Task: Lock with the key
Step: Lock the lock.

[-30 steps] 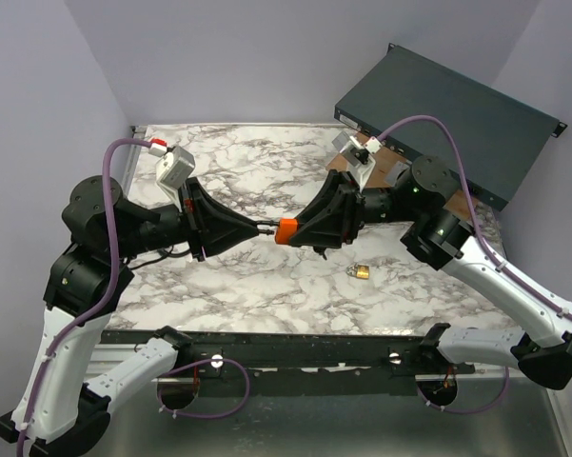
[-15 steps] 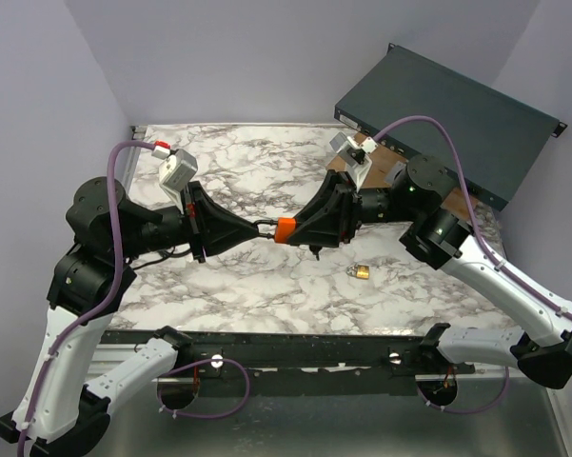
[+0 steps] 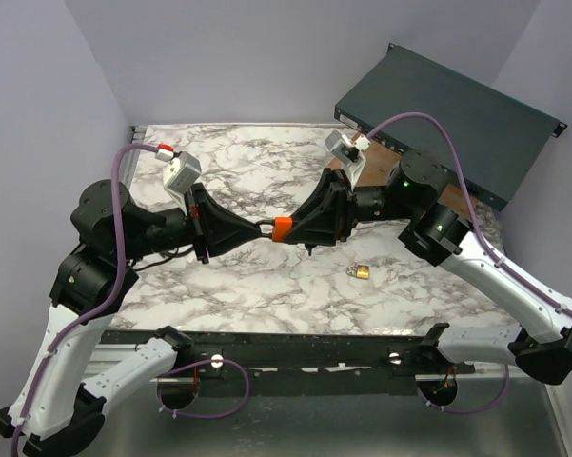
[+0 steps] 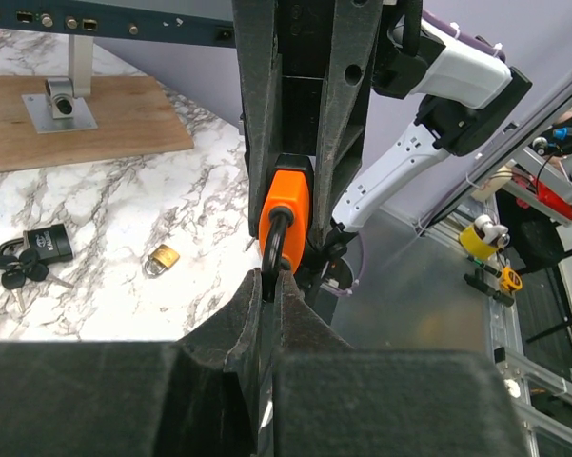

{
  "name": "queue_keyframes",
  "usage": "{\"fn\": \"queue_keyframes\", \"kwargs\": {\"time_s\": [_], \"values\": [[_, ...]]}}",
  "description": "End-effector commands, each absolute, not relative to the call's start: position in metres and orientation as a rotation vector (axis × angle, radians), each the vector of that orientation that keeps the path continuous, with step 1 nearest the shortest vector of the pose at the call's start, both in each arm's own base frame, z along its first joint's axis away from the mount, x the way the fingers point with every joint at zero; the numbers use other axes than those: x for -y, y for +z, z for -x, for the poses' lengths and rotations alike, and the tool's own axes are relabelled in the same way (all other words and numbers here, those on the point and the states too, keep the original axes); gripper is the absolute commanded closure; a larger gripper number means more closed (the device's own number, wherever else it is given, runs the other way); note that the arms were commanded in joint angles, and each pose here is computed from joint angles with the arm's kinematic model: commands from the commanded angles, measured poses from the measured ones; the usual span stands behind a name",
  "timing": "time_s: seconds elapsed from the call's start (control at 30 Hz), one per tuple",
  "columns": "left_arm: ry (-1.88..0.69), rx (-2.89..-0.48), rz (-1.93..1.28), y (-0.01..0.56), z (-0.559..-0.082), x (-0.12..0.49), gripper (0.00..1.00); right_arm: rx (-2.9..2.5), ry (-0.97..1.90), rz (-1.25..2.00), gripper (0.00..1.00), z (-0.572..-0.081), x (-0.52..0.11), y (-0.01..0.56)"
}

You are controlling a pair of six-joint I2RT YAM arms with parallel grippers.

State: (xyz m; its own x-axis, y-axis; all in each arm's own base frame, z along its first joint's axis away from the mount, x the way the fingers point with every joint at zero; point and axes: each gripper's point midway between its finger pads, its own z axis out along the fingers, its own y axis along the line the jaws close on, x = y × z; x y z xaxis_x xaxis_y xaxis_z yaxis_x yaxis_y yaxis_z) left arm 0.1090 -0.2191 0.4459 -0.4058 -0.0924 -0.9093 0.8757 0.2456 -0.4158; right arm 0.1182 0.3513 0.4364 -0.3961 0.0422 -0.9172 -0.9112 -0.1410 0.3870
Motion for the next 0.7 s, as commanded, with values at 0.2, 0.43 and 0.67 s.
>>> {"fn": "queue_keyframes", "kwargs": {"time_s": [0.2,0.43,0.67], "values": [[-1.355,-1.679,-0.830,0.419,-0.109,0.241,1.00,-1.340,1.589,0.972,0.99,-0.130,-0.372,0.452],[-1.384,-1.673,-0.848,0.421,-0.106,0.250,1.00,-1.345,1.585,0.979,0.99,-0.128,-0.377,0.450],[-1.405,-1.671,-0.869,0.422,-0.103,0.260,1.00,-1.358,1.580,0.981,0.99,-0.128,-0.382,0.446]]}}
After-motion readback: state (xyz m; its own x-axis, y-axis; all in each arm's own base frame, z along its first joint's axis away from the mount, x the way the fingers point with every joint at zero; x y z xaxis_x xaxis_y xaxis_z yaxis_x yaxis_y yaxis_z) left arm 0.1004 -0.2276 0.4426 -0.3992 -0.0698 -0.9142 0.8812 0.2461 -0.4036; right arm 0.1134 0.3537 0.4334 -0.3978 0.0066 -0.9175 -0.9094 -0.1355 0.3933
